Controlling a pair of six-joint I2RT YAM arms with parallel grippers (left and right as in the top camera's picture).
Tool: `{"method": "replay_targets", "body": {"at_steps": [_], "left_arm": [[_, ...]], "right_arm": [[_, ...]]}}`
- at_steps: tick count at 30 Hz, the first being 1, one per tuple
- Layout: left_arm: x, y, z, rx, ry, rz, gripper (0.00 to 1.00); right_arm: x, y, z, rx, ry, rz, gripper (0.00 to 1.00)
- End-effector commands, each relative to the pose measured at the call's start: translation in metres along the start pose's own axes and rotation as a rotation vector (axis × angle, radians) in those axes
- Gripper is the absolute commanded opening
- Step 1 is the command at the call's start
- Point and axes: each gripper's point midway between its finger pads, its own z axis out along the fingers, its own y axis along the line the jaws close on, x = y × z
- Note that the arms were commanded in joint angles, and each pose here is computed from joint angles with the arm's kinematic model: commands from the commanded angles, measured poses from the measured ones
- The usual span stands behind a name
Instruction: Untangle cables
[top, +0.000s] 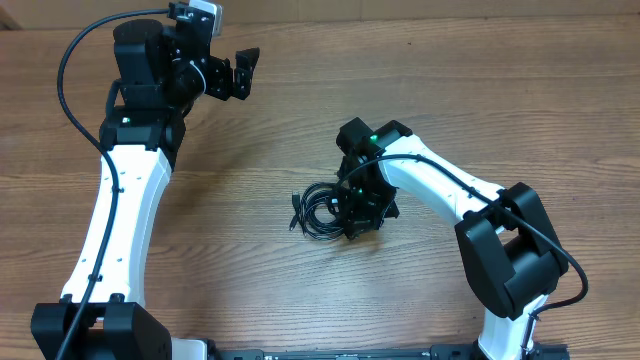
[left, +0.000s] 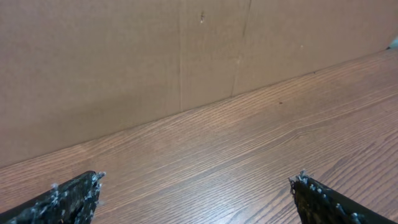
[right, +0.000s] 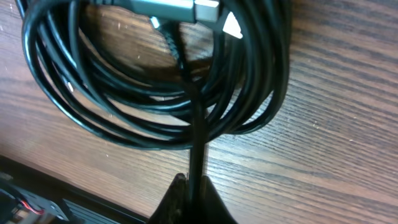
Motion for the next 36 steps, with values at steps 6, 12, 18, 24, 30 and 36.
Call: {"method": "replay_targets", "body": {"at_steps": [6,12,18,24,30,36], "left_arm": [[-0.005,-0.003,-0.002,0.007,-0.015,-0.007,1.00],[-0.007,-0.007,-0.001,0.017,-0.020,-0.011,0.99],[-0.008,-0.018,-0.001,0.074,-0.025,-0.011,1.00],[-0.007,-0.028,-0.001,0.117,-0.020,-0.012,1.00],[0.013,-0.037,-0.003,0.162,0.065,-0.101,0.99],[0.026,-0.039,-0.003,0.160,0.123,-0.217,1.00]], "right_arm": [[-0.013,0.006,-0.023,0.010,-0.078,-0.022,0.04],[-0.054,0.005,-0.095,0.061,-0.271,-0.017,0.04],[-0.080,0.017,-0.170,0.041,-0.468,-0.030,0.04],[-0.088,0.032,-0.234,0.016,-0.634,-0.062,0.04],[-0.088,0.051,-0.286,-0.020,-0.783,-0.103,0.04],[-0.077,0.071,-0.345,-0.065,-0.947,-0.149,0.04]]}}
